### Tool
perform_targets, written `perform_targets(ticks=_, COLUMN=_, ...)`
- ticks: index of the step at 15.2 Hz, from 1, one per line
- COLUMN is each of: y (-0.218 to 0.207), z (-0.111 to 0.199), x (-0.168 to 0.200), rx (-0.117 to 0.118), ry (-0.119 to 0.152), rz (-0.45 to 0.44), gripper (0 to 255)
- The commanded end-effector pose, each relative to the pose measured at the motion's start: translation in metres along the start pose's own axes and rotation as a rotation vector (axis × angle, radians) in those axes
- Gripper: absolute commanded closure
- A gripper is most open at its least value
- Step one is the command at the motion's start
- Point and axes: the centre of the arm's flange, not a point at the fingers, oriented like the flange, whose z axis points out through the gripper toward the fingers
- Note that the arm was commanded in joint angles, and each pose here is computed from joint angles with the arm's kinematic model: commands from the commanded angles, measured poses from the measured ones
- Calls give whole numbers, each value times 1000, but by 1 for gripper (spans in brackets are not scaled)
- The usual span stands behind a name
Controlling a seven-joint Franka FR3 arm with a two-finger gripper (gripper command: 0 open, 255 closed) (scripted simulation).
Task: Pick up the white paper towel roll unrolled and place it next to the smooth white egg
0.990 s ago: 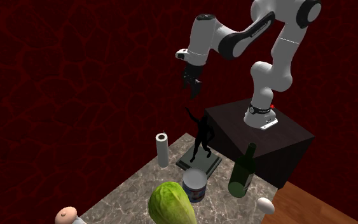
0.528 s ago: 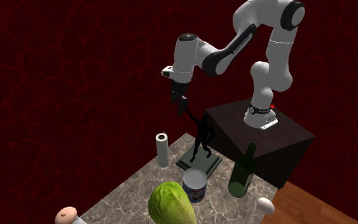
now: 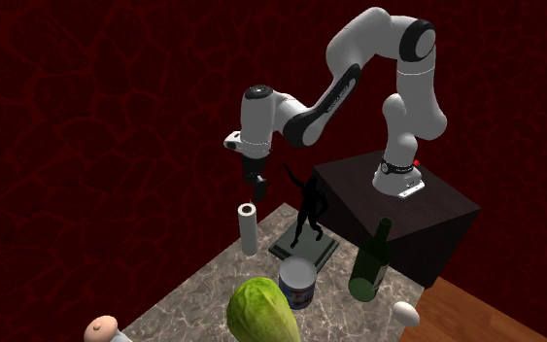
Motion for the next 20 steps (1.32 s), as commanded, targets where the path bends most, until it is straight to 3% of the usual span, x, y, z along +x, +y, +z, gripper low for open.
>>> perform_targets(ticks=1, y=-8, z=22, x=20, rx=6, ry=-8, rz=-5, gripper=0)
perform_targets(ticks=4, y=-15, z=45, x=40, rx=12, ry=-17, rz=-11, gripper=0)
perform_targets(ticks=11, y=-15, z=85, x=39, rx=12, ry=-17, rz=-11, gripper=0)
perform_targets(ticks=19, y=-15, z=85, x=39, rx=12, ry=-17, rz=-11, gripper=0)
perform_targets(ticks=20, y=-15, z=85, x=39, rx=12, ry=-17, rz=-11, gripper=255)
